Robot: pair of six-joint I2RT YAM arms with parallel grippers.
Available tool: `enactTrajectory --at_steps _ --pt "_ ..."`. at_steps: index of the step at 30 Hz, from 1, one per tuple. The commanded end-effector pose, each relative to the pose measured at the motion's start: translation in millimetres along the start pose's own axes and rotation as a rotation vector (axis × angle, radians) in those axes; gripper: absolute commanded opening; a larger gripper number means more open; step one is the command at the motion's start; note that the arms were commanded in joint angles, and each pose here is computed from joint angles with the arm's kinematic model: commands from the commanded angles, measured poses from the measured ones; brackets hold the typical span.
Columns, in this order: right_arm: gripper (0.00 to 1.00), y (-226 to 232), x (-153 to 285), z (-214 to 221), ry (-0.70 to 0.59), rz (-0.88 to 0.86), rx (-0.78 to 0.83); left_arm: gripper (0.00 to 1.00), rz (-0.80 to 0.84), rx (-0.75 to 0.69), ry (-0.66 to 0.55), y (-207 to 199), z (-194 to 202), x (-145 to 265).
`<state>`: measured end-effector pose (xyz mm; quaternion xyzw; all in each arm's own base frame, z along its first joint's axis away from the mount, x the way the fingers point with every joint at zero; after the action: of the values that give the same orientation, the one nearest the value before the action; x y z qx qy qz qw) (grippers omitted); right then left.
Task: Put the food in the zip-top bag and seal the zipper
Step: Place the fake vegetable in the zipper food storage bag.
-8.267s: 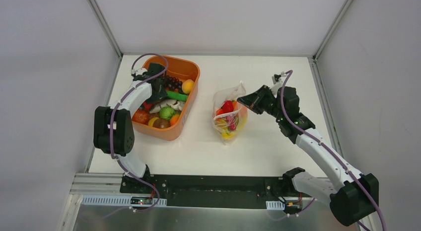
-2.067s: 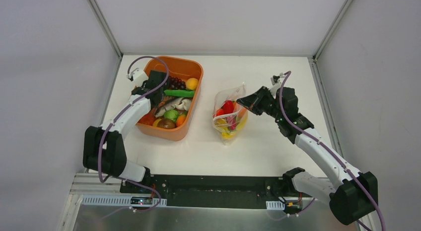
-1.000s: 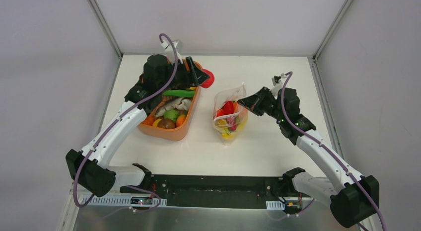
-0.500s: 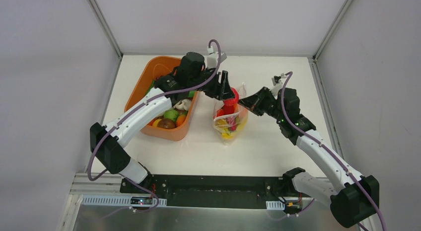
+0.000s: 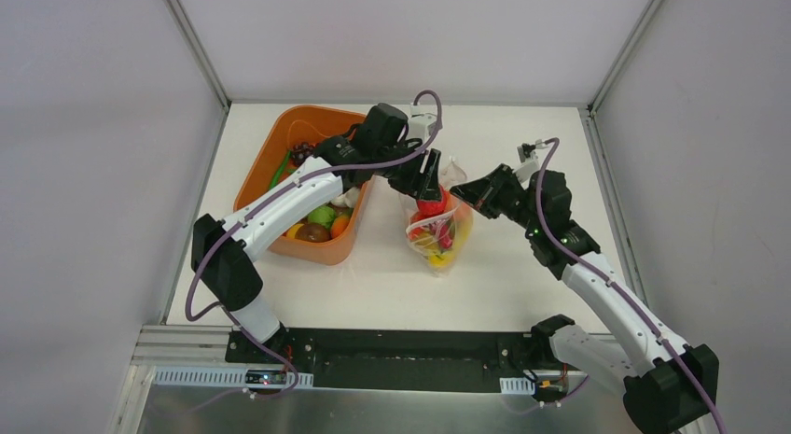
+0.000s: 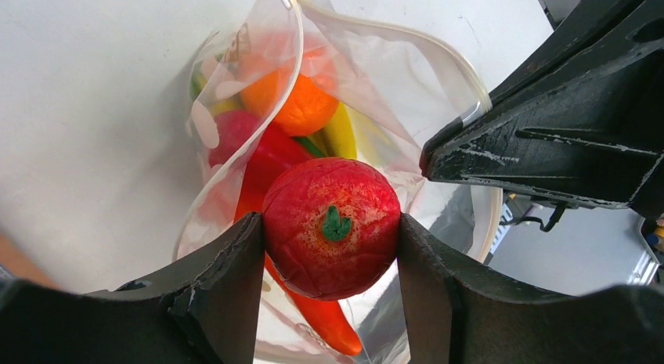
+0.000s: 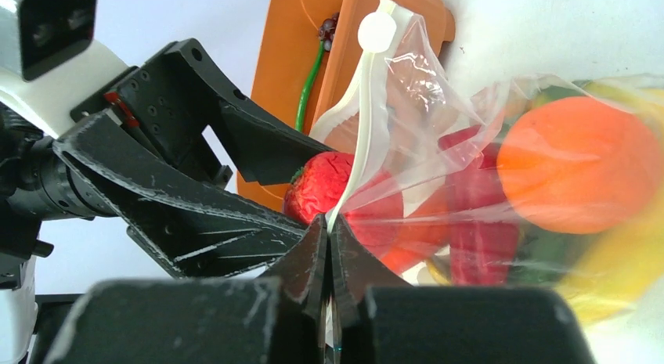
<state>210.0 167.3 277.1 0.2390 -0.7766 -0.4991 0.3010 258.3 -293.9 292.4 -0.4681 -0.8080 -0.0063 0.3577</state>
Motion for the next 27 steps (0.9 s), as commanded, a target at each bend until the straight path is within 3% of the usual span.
enactTrajectory --at_steps 1,11,14,21,27 --pt "0.0 19 5 -8 -0.063 -0.101 0.036 0.34 0.015 -0.044 -0.034 -8 -12 9" --pt "0.0 13 1 -7 -0.059 -0.078 0.023 0.67 0.04 -0.058 -0.08 -13 -11 18" --pt "0.0 13 2 -7 -0.06 -0.077 0.022 0.81 0.052 -0.061 -0.069 -13 -10 17" --pt "0.0 10 2 -7 -0.067 -0.065 0.02 0.88 0.015 -0.077 -0.117 -15 -11 33" --pt "0.0 9 0 -8 -0.075 -0.056 0.019 0.95 -0.163 -0.061 -0.17 -2 9 52"
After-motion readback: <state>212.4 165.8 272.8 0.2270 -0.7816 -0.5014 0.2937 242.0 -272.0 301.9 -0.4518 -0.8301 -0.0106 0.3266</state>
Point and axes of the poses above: each gripper's point midway between its finger pads, its own x axis back along the fingers, its own y axis along the line the jaws close on, z = x × y, the point moved 8 cm from there along x, back along the fingers, and after that the axes turned 9 degrees about -x, right-handed, at the moved point
